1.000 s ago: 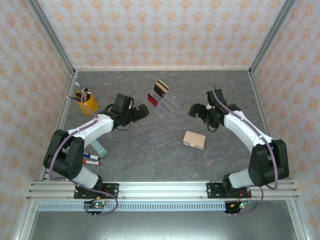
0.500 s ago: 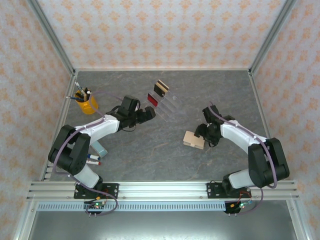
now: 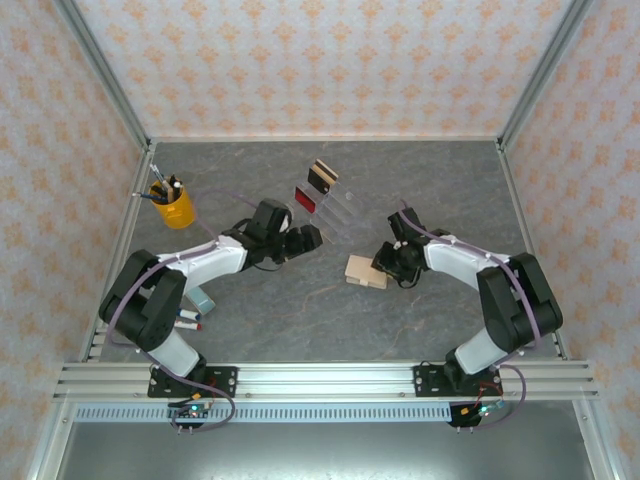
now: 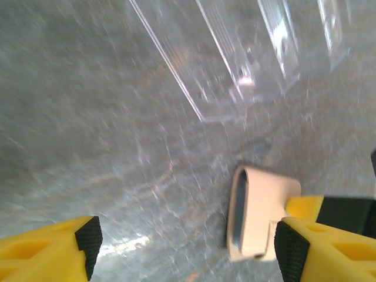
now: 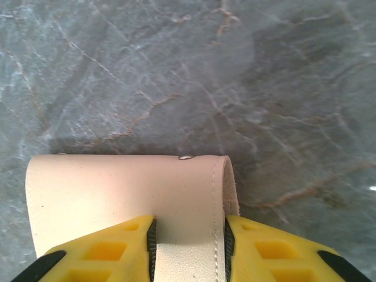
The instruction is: Take the credit cards out of the card holder
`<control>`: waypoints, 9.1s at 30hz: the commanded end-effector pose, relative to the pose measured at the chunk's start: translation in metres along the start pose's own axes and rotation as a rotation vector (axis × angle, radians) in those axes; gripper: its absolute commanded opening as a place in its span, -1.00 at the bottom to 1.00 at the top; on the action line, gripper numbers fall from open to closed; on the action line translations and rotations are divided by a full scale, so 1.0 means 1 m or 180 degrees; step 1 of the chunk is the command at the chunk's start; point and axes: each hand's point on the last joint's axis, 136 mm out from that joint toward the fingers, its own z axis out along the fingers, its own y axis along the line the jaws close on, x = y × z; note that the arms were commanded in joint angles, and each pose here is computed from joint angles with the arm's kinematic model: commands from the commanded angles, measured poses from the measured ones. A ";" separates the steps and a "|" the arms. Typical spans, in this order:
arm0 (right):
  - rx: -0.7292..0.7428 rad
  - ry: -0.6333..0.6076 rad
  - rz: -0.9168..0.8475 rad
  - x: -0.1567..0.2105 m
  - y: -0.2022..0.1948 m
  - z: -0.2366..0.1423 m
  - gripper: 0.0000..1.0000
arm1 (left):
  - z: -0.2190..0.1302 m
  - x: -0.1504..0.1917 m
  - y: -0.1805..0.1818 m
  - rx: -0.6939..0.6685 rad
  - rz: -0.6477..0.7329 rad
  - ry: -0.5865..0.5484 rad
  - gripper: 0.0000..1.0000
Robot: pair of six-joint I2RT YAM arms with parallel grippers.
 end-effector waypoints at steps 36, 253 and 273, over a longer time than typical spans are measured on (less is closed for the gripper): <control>-0.0241 -0.0027 0.0059 -0.003 0.015 0.004 -0.31 | 0.059 0.040 -0.066 0.0712 -0.0079 0.0495 -0.92; -0.0108 0.0287 -0.1405 0.085 0.094 0.025 -0.29 | -0.008 0.069 -0.008 0.0531 -0.0185 0.1033 -1.00; 0.0744 0.0065 -0.1405 0.067 0.043 0.018 -0.51 | -0.006 0.069 0.016 0.0132 -0.0188 0.0965 -1.00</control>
